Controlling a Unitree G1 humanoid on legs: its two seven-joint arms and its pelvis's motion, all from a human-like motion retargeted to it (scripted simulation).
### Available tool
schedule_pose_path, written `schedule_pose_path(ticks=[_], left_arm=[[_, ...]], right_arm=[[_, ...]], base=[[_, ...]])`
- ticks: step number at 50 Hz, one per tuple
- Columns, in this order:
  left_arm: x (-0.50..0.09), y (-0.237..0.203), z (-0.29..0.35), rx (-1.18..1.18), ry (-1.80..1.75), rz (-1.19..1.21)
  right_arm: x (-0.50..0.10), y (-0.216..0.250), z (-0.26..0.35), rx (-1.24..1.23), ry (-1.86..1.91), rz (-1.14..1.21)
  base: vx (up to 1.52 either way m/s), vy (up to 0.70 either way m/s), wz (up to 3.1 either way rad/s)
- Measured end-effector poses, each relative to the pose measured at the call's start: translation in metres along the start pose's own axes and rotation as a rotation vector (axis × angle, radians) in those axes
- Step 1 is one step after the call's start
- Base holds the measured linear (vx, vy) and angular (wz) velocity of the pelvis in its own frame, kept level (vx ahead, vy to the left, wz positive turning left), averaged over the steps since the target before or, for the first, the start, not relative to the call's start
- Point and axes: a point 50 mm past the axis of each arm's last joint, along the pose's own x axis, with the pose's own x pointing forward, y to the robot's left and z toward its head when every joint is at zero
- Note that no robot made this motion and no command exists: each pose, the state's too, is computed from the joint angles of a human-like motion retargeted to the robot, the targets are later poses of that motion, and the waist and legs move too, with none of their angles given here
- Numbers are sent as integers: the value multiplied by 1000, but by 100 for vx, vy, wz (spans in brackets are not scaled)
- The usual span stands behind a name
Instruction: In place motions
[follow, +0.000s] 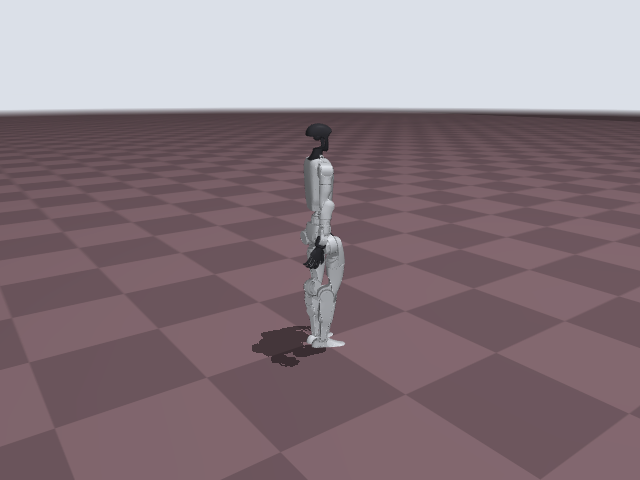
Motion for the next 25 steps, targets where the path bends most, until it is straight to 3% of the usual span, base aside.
schedule_pose_path(ticks=[6,12,17,25], left_arm=[[-7,-4,-98,-103,276,60],[-22,-2,-159,-197,380,60],[-27,-4,-173,-363,417,57],[-19,8,-139,-218,382,40]], right_arm=[[-21,19,89,-45,-325,24],[-58,23,154,-301,-564,22],[-75,20,176,-450,-639,-34],[-59,10,154,-361,-530,-31]], base=[[0,0,12],[-1,1,325],[4,3,-315],[0,1,0]])
